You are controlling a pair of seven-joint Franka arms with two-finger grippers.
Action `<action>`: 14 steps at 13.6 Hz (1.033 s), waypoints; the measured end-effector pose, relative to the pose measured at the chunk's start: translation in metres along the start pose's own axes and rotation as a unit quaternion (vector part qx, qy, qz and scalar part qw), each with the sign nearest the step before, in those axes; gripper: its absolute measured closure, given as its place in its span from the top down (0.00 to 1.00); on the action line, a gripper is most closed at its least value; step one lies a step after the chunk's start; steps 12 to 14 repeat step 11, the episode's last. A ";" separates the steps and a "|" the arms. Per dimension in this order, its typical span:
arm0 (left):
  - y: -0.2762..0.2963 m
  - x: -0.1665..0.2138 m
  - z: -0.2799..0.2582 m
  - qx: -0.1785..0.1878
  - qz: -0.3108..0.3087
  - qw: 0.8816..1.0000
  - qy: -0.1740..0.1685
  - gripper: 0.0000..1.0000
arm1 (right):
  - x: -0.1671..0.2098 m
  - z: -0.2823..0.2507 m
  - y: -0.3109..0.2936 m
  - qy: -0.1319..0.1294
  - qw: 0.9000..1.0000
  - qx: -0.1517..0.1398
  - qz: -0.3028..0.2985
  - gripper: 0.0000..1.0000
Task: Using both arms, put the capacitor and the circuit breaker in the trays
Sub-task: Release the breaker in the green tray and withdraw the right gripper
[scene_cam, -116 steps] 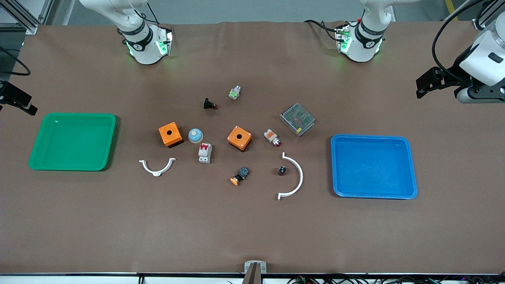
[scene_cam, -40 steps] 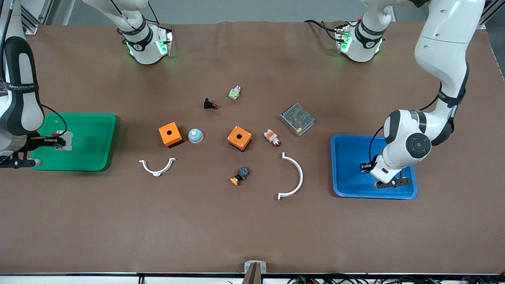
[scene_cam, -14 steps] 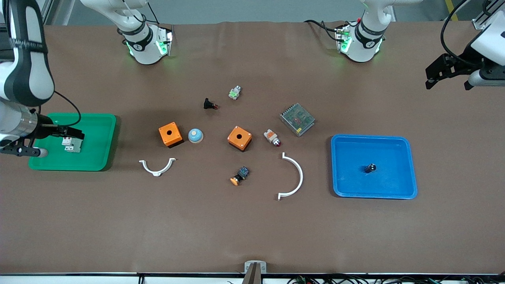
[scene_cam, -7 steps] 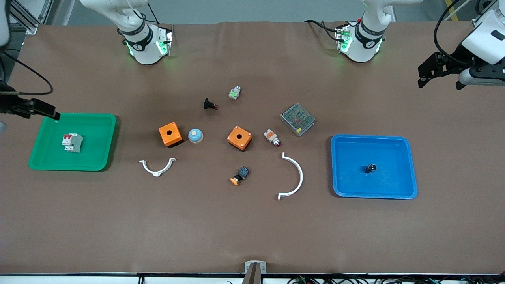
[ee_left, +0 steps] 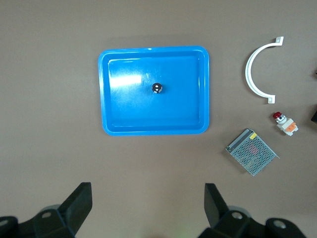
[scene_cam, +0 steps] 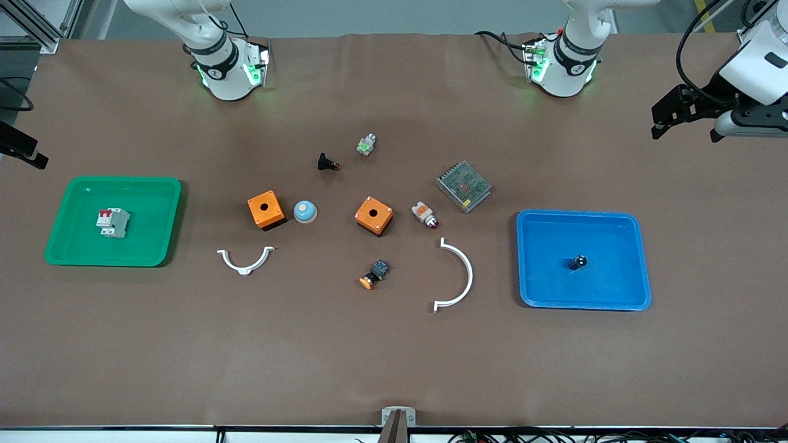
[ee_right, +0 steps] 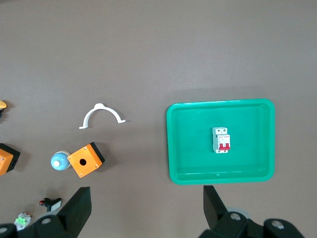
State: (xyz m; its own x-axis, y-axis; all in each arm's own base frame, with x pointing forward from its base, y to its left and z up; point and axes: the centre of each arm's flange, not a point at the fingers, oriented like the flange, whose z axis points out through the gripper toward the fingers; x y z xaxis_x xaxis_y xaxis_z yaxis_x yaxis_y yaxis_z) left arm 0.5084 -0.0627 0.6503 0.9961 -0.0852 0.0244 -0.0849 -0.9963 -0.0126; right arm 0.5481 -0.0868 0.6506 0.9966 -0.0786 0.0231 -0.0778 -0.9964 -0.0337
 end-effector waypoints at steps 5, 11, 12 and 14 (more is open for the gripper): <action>-0.001 0.000 0.000 0.000 -0.001 1.000 0.001 1.00 | 0.005 0.000 -0.002 0.003 1.000 -0.005 -0.001 1.00; -0.002 0.001 -0.005 0.001 -0.002 1.000 0.006 1.00 | 0.006 -0.005 -0.004 0.008 1.000 -0.006 -0.004 1.00; -0.002 0.001 -0.005 0.001 -0.002 1.000 0.006 1.00 | 0.006 -0.005 -0.004 0.008 1.000 -0.006 -0.004 1.00; -0.002 0.001 -0.005 0.001 -0.002 1.000 0.006 1.00 | 0.006 -0.005 -0.004 0.008 1.000 -0.006 -0.004 1.00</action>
